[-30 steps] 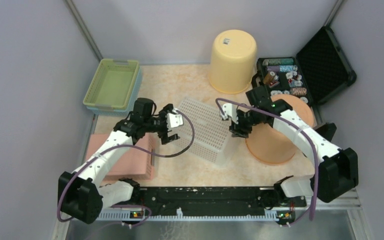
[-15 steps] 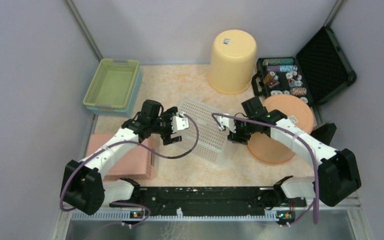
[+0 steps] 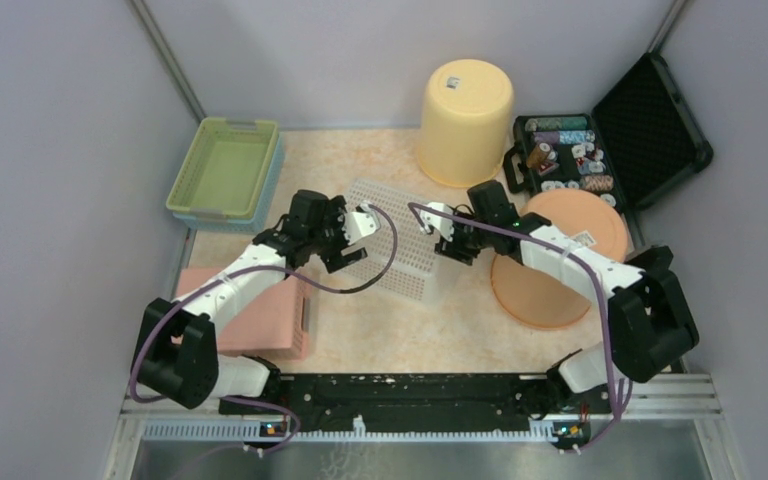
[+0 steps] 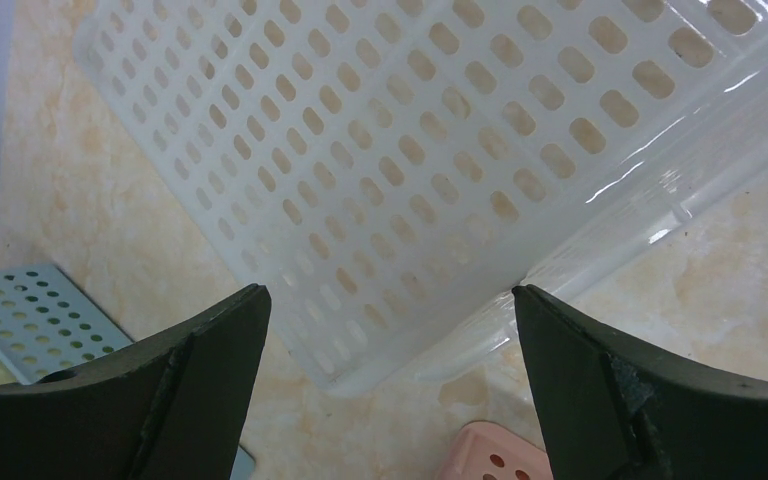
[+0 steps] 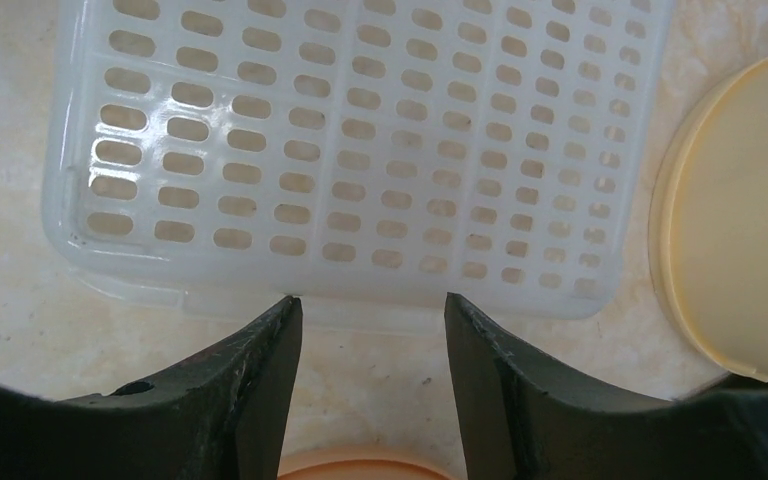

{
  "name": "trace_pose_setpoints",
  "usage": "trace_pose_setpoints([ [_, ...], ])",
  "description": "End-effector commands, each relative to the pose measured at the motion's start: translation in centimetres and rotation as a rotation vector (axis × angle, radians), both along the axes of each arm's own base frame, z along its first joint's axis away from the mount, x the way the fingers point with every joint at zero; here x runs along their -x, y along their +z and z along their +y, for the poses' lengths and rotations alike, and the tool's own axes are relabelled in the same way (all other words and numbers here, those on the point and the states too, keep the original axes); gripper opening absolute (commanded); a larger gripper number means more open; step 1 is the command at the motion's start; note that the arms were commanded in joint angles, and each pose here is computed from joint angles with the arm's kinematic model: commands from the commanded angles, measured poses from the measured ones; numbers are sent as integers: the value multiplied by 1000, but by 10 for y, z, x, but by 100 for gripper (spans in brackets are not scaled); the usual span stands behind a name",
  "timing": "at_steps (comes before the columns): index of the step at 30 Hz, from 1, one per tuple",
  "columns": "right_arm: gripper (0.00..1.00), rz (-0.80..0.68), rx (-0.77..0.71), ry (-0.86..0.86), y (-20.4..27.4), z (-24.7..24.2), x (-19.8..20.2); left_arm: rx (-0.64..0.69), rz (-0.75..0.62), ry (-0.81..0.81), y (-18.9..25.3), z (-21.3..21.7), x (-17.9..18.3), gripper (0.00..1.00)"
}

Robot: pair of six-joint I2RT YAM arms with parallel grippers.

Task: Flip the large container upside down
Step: Move the container to the center of the board.

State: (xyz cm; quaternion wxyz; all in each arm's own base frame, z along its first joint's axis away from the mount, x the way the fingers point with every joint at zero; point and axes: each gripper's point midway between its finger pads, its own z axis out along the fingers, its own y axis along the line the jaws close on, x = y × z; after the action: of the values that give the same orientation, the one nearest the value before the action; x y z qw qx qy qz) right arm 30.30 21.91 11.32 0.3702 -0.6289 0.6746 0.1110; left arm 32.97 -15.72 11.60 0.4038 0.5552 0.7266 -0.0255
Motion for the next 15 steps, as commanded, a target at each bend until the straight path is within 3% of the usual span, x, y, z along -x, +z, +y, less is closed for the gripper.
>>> trace_pose_setpoints([
  [1,55,-8,-51,-37,3,24,-22,10,-30,54,9,1,-11,99],
  [9,55,-10,-95,-79,6,48,-54,10,-36,37,14,3,-4,99],
  [15,55,12,-135,-111,4,67,-72,-36,-56,139,10,17,-17,99],
])
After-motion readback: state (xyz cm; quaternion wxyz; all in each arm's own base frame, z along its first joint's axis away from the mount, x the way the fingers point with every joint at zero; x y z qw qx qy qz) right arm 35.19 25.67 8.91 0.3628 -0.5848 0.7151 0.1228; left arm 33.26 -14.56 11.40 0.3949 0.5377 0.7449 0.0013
